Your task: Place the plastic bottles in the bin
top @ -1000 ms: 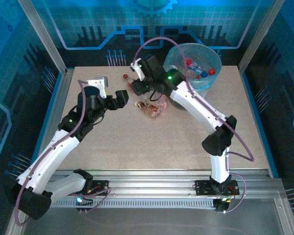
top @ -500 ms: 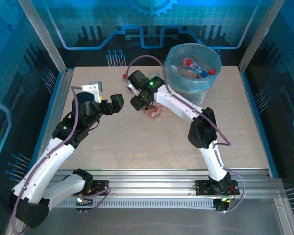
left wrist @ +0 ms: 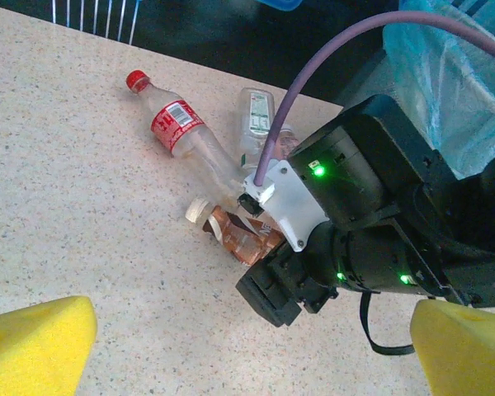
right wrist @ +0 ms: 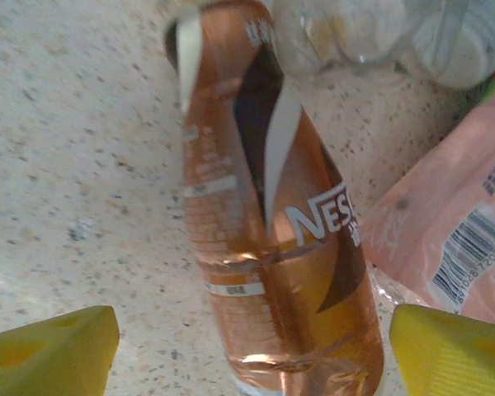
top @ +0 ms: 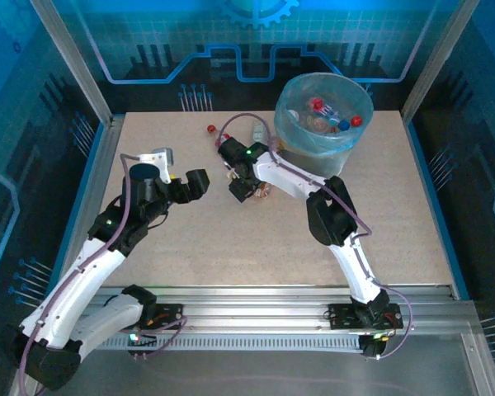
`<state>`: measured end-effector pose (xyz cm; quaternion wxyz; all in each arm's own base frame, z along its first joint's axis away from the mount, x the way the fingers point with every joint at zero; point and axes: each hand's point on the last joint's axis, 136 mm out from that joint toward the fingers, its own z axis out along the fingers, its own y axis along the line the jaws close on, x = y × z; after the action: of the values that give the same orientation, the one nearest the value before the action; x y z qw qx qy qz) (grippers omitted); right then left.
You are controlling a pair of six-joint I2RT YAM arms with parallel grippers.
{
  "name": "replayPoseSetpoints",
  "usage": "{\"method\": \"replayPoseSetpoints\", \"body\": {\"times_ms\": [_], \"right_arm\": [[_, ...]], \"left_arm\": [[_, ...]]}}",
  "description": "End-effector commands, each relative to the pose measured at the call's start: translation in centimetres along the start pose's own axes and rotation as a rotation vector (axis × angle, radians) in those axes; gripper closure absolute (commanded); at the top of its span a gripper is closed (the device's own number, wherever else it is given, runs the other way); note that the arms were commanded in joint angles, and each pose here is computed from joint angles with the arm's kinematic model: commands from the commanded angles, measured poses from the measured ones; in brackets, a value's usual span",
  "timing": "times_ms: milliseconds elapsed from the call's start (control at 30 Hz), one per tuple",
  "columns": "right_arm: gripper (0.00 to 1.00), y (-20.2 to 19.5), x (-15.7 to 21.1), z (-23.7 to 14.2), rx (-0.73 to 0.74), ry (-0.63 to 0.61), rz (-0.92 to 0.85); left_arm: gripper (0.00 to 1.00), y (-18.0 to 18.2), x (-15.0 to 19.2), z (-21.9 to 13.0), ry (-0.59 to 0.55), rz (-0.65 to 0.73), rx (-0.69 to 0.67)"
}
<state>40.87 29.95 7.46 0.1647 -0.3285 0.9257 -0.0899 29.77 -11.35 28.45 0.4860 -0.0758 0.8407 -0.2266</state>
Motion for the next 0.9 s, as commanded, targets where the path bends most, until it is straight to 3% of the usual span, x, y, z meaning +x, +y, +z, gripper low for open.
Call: {"method": "replayPoseSetpoints", "body": {"times_ms": [0,167,467,633,867], "right_arm": [[0.13,-0.8,1.1,2.0,0.028,0.047,0.022],[0.14,0.0,1.7,3.7,0.002,0.079,0.009],[0.31,0.6,1.6,3.8,-0.009,0.076,0.006],[0.36,0.7,1.4,2.7,-0.022,0.059,0.017],[0.39,0.9,0.5,-3.0,-0.078,-0.017,0.018]], "left_arm": [[0.02,0.1,0.4,-0.4,0.009,-0.033,0.012],[0.02,0.2,0.8,-0.2,0.019,-0.044,0.011],[0.03,0.1,0.9,0.0,0.026,-0.058,0.016],[0.03,0.0,0.7,-0.1,0.023,-0.06,0.015],[0.04,-0.1,-0.8,-1.0,-0.011,-0.026,-0.005]]}}
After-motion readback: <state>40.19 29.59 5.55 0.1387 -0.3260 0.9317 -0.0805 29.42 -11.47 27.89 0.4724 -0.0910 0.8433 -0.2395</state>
